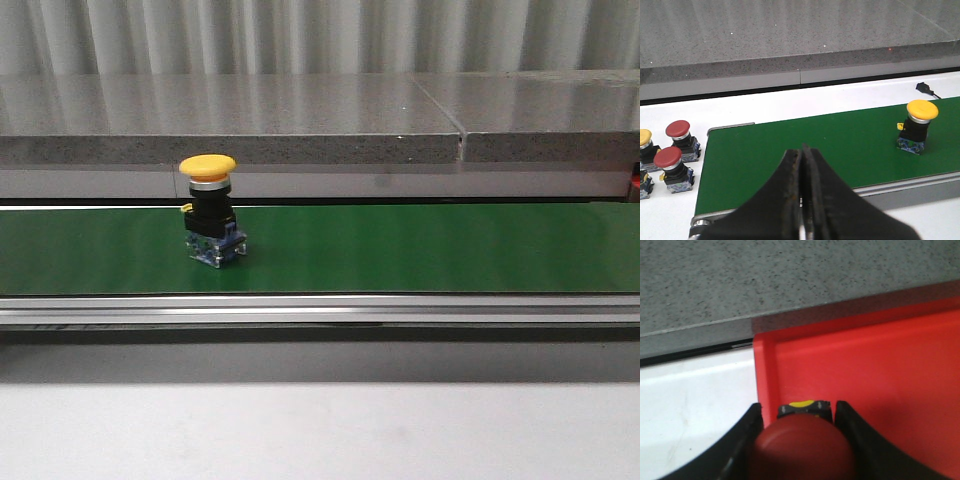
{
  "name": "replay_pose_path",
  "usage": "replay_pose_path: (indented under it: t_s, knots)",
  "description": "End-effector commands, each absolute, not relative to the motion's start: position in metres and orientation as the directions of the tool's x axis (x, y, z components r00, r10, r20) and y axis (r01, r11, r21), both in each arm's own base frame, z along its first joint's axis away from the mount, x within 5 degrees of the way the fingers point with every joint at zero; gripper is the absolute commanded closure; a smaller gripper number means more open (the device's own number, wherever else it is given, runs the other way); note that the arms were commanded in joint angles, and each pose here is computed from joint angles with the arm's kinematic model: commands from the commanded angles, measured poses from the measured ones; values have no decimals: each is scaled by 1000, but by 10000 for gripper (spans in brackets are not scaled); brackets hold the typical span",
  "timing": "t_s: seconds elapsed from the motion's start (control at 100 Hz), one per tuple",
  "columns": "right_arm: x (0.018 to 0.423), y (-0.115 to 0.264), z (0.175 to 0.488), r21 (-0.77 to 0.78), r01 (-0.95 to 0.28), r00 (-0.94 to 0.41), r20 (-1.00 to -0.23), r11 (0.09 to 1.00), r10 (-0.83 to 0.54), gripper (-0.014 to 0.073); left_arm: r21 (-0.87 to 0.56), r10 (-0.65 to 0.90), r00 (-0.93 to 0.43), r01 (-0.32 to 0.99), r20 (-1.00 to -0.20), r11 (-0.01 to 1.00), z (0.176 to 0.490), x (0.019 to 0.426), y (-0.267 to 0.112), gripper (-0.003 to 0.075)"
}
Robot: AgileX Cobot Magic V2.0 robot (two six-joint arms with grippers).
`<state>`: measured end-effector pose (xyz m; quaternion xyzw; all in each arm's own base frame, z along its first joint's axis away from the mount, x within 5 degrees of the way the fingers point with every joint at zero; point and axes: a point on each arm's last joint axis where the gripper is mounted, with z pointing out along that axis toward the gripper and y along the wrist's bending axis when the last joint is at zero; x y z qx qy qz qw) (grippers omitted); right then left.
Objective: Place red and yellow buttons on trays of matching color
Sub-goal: 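Lower the red button onto the red tray and open the right gripper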
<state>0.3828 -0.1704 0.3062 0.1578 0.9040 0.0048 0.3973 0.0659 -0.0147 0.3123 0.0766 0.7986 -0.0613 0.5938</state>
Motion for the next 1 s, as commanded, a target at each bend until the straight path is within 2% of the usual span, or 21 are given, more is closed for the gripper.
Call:
replay_pose_path:
  t_s: [0.0, 0.23, 0.54, 0.84, 0.92, 0.99]
  knots:
    - [390, -177, 327, 139, 287, -572, -769, 948, 286, 650, -14, 25, -193, 197, -981, 980, 326, 68, -15, 740]
    - [417, -188, 293, 164, 271, -653, -693, 948, 306, 650, -14, 25, -193, 197, -981, 980, 326, 68, -15, 740]
    - [431, -195, 252, 181, 281, -707, -625, 943, 331, 650, -14, 25, -193, 197, -981, 980, 326, 68, -15, 740]
    - [434, -197, 241, 184, 285, -717, -610, 941, 337, 648, -14, 25, -193, 197, -981, 980, 326, 68, -15, 740]
    - [434, -197, 241, 184, 285, -717, -610, 941, 337, 616, -14, 25, -193, 197, -981, 980, 326, 68, -15, 740]
    - [434, -196, 241, 190, 285, -718, -606, 939, 341, 540, -14, 25, -193, 197, -981, 980, 326, 68, -15, 740]
